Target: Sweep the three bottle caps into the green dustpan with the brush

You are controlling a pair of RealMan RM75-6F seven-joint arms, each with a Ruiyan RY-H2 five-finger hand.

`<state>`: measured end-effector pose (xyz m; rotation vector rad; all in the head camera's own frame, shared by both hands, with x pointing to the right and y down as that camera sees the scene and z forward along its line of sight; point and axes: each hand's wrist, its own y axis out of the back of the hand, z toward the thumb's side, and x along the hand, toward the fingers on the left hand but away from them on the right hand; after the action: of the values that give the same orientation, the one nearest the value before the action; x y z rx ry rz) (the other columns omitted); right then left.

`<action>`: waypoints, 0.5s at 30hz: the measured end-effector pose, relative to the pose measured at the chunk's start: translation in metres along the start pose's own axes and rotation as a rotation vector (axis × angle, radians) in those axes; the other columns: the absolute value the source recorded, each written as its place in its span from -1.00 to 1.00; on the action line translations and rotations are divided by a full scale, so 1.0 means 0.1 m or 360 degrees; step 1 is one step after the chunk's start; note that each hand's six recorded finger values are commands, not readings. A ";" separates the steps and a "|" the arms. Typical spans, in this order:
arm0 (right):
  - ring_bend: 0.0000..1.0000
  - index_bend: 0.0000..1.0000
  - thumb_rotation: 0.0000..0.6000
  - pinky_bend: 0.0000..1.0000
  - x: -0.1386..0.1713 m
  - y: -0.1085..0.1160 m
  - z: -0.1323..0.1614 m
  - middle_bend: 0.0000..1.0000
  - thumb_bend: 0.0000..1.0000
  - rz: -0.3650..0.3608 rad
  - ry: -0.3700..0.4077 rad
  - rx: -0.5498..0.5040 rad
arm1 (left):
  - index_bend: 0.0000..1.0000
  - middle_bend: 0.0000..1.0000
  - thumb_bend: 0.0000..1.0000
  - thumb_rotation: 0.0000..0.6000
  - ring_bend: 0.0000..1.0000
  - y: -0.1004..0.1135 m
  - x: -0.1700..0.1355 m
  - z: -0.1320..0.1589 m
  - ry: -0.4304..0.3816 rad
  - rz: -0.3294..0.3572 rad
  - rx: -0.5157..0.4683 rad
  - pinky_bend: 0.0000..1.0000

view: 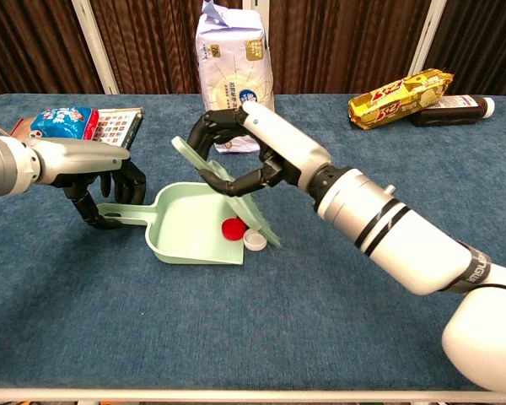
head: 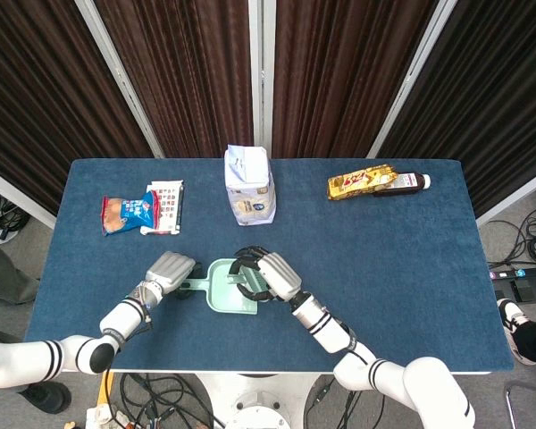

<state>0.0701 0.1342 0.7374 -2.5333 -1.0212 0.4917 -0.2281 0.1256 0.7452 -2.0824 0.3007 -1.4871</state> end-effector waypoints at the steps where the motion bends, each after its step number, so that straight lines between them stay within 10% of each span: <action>1: -0.54 0.36 1.00 -0.58 -0.02 -0.03 0.02 0.13 0.20 0.0002 0.0008 -0.0017 | 0.03 -0.02 -0.21 1.00 -0.28 0.00 0.00 0.00 0.0000 0.0003 0.0000 -0.31; 15: -0.54 0.36 1.00 -0.59 -0.09 -0.10 0.19 0.13 0.20 -0.0022 0.0099 -0.0049 | 0.06 -0.01 -0.21 1.00 -0.28 0.05 -0.01 0.01 0.0031 0.0024 0.0245 -0.30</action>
<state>0.0497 0.1380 0.7274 -2.5500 -1.0308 0.3938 -0.2271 0.1217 0.7416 -1.9416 0.2021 -1.4744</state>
